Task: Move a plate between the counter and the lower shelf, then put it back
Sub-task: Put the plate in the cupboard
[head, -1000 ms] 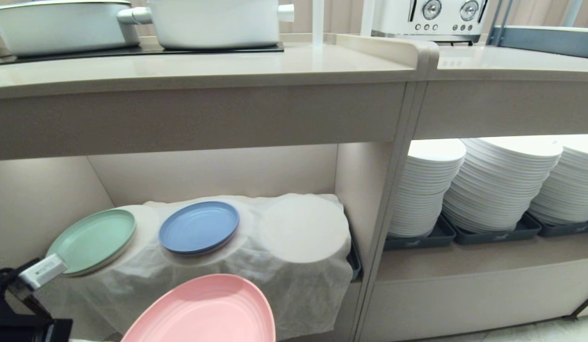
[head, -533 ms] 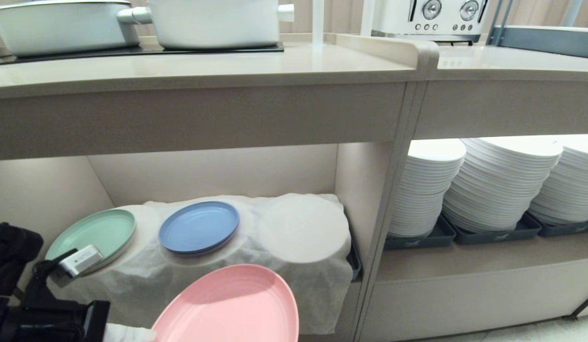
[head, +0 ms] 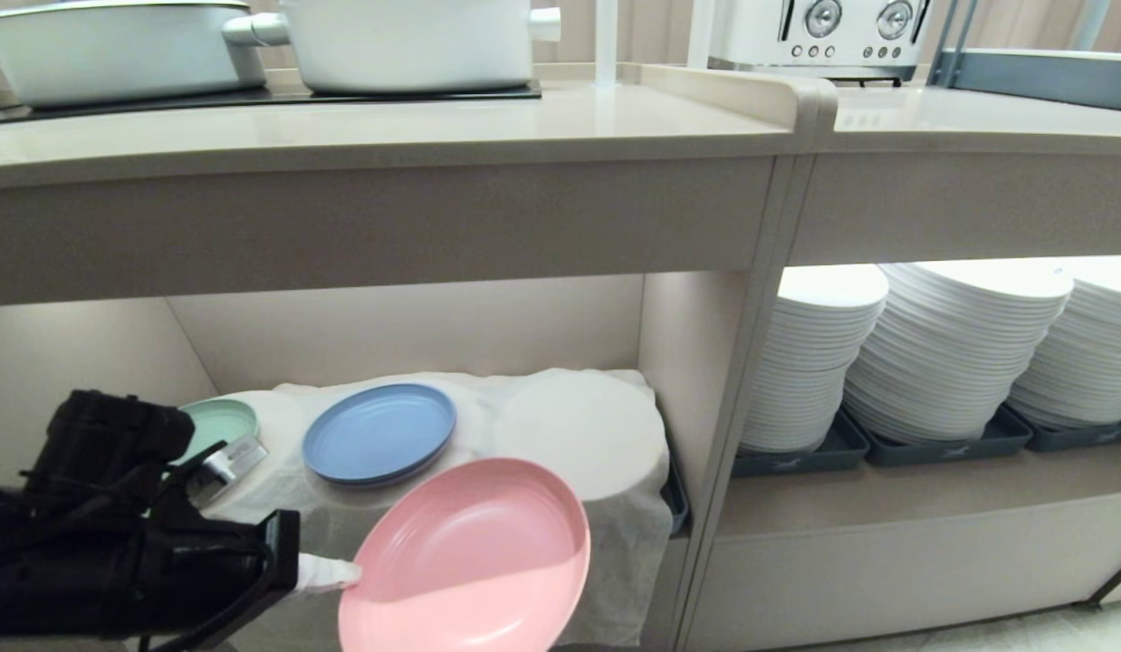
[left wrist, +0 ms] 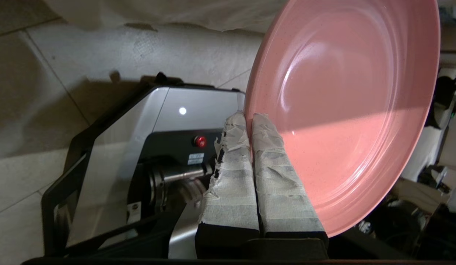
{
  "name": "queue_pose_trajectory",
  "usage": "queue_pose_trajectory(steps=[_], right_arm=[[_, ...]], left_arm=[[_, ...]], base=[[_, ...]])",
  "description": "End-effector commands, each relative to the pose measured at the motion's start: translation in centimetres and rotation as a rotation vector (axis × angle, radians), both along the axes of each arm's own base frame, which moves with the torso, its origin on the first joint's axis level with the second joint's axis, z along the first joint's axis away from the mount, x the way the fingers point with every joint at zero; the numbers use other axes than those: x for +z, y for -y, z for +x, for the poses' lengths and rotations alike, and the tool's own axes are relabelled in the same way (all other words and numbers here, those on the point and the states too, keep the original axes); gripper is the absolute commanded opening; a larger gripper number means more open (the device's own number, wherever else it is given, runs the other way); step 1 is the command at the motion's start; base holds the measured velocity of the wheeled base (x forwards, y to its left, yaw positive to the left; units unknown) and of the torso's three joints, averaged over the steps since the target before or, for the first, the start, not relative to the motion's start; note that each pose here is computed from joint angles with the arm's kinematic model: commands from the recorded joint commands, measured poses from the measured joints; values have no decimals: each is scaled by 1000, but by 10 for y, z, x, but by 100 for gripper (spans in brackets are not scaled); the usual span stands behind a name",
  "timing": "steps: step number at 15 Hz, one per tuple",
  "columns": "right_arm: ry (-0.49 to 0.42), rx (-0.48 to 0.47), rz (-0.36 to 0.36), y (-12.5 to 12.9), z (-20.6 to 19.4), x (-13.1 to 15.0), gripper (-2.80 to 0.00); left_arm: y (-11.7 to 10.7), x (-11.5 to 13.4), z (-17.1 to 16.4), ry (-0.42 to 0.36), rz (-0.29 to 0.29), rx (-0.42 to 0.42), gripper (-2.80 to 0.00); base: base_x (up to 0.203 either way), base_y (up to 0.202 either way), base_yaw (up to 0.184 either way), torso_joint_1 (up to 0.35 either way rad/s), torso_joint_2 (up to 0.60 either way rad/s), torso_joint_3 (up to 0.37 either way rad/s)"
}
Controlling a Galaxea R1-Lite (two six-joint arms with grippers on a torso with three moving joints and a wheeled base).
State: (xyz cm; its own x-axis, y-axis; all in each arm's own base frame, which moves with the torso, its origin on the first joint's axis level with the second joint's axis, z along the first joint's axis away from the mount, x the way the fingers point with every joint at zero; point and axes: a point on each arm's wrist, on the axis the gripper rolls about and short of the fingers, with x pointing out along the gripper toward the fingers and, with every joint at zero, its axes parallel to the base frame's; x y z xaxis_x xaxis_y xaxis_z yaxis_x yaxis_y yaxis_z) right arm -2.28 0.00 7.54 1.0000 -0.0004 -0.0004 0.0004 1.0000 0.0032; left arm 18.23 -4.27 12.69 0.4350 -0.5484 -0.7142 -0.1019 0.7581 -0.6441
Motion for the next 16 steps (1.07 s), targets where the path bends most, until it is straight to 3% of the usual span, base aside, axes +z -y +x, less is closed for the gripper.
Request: queue_pose_trajectory(steps=[1,7,12,16], right_arm=[[0,0,0,0,0,0,-280],[-1,0,0,0,0,0,-280],[0,0,0,0,0,0,-280],[0,0,0,0,0,0,-280]], left_arm=[[11,-9,12,-36,2,-6,-280],[49,-20,41,-52,-8,43,-280],[62,-37,71,-48,9,112,-280],[80,-43,91,-26,-9,171,-280]], base=[[0,0,0,0,0,0],[0,0,0,0,0,0],[0,0,0,0,0,0],[0,0,0,0,0,0]])
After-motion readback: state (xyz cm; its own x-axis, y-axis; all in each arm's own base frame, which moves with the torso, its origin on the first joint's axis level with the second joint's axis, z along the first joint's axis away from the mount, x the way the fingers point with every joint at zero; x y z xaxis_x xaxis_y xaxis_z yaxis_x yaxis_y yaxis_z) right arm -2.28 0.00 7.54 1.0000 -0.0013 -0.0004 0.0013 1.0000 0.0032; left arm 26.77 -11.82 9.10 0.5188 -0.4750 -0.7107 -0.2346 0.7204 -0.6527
